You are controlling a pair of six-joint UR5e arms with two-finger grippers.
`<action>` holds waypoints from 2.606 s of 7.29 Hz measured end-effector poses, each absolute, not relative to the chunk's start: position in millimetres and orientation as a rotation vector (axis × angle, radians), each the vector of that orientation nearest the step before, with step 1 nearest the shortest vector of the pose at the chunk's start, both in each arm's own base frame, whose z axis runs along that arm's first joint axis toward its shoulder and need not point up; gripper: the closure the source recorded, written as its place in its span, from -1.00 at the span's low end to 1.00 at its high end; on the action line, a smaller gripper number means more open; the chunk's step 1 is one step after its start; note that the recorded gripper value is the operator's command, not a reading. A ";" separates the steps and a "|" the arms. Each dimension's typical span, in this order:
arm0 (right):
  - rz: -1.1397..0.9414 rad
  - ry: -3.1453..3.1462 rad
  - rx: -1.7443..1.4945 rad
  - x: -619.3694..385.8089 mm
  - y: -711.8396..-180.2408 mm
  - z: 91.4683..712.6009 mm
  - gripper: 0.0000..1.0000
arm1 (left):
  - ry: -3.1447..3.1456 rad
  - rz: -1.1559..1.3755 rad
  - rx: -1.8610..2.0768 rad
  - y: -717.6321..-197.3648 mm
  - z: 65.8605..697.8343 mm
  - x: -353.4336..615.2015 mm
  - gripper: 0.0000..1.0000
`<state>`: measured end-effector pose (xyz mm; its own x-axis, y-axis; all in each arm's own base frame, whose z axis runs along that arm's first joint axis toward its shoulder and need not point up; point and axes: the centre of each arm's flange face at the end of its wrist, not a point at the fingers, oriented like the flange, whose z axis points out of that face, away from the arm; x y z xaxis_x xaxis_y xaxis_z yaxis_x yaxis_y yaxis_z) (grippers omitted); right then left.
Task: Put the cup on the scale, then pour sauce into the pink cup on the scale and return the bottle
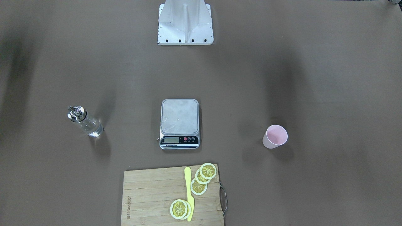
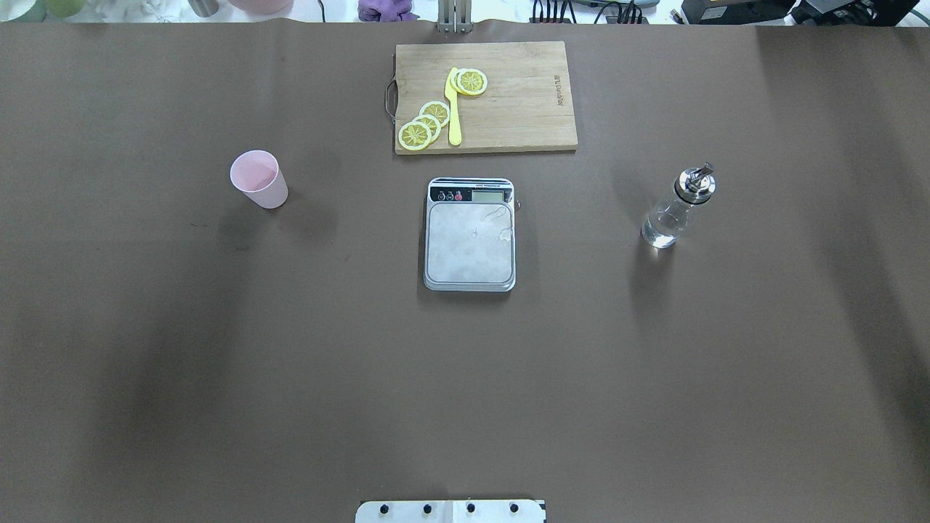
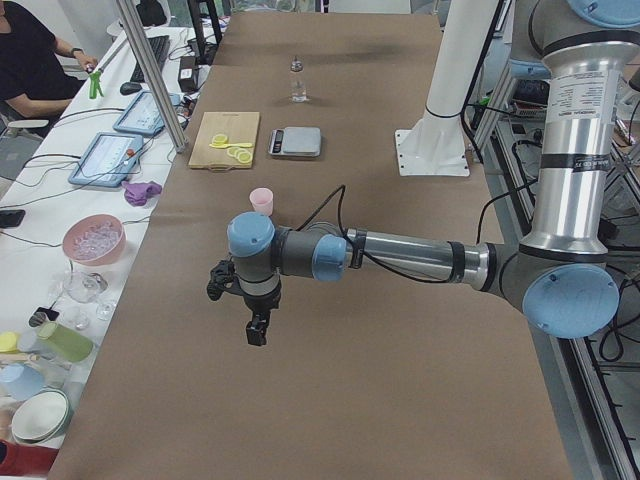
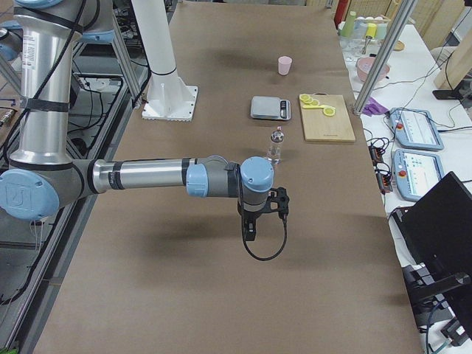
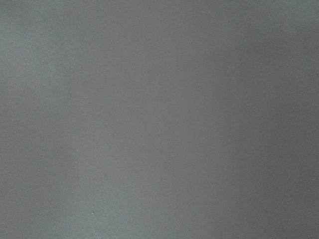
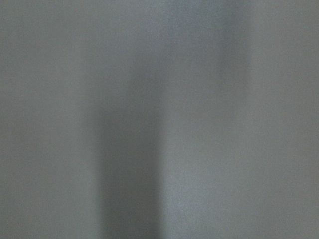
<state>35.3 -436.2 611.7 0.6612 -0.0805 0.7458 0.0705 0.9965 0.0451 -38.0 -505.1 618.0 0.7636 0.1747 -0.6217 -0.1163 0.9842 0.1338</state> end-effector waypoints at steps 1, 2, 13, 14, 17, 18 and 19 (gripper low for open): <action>-0.086 -0.845 0.013 35.2 -436.4 611.3 -1.00 | 0.685 0.159 0.090 -501.4 620.7 -38.2 -0.96; -0.086 -0.845 0.015 35.2 -436.5 610.8 -1.00 | 0.684 0.161 0.094 -498.3 622.0 -38.3 -0.96; -0.090 -0.845 0.023 35.2 -436.6 606.6 -1.00 | 0.683 0.170 0.110 -501.5 615.7 -36.7 -0.96; -0.091 -0.844 0.024 35.2 -437.1 605.8 -1.00 | 0.682 0.173 0.117 -503.6 611.3 -36.2 -0.96; -0.092 -0.848 0.028 34.9 -438.5 603.8 -1.00 | 0.684 0.188 0.172 -509.3 579.7 -33.6 -0.96; -0.093 -0.850 0.029 34.7 -439.3 602.9 -1.00 | 0.685 0.201 0.199 -517.1 562.5 -30.1 -0.96; -0.095 -0.852 0.031 34.2 -440.0 601.5 -1.00 | 0.687 0.220 0.215 -523.9 547.4 -20.1 -0.96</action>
